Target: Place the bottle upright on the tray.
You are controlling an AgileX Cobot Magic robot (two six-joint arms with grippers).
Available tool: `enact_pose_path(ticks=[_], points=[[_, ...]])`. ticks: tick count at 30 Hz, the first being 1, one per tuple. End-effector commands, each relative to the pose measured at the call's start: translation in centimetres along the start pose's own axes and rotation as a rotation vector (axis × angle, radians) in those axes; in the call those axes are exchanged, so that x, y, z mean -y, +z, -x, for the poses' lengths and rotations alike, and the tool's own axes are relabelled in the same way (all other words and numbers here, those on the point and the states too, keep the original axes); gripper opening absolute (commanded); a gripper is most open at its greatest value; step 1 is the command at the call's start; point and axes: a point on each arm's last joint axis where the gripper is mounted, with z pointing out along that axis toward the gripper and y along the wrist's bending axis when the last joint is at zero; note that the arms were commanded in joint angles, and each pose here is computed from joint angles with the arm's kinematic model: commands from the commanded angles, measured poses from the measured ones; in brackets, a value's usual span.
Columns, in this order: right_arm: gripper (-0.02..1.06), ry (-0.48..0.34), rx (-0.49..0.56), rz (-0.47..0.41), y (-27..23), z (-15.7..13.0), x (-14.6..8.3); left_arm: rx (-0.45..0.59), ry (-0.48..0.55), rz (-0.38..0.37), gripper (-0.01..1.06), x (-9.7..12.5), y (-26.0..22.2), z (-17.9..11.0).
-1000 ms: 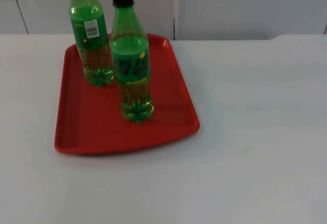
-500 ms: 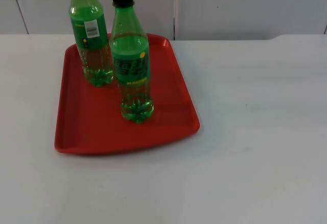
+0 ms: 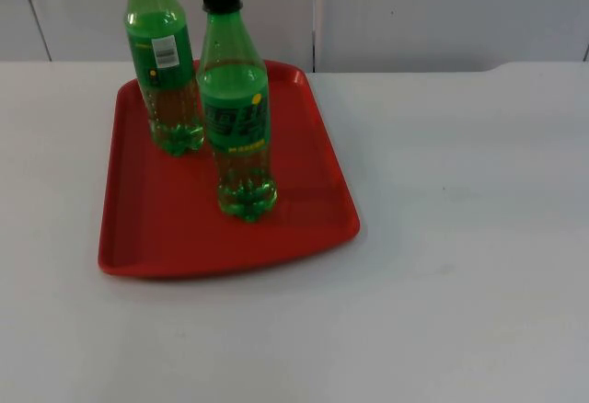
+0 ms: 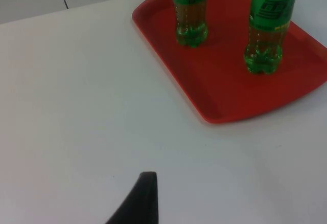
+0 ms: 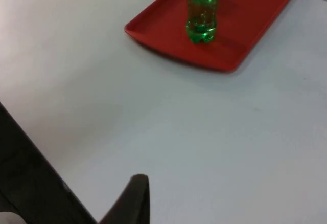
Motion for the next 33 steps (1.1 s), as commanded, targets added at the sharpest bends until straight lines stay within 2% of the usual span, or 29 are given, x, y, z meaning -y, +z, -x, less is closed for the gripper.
enact_pose_path(ticks=[1, 27, 33], points=[[1.05, -0.012, 0.009, -0.036, 0.01, 0.03, 0.30, 0.005, 0.001, -0.001, 1.05, -0.02, 0.08, -0.05], [1.05, -0.013, 0.009, -0.050, 0.00, 0.03, 0.40, 0.005, 0.001, -0.001, 1.05, -0.02, 0.08, -0.05], [1.05, 0.031, 0.006, -0.135, -0.04, 0.01, 0.33, 0.005, 0.001, -0.001, 1.05, -0.02, 0.08, -0.05]])
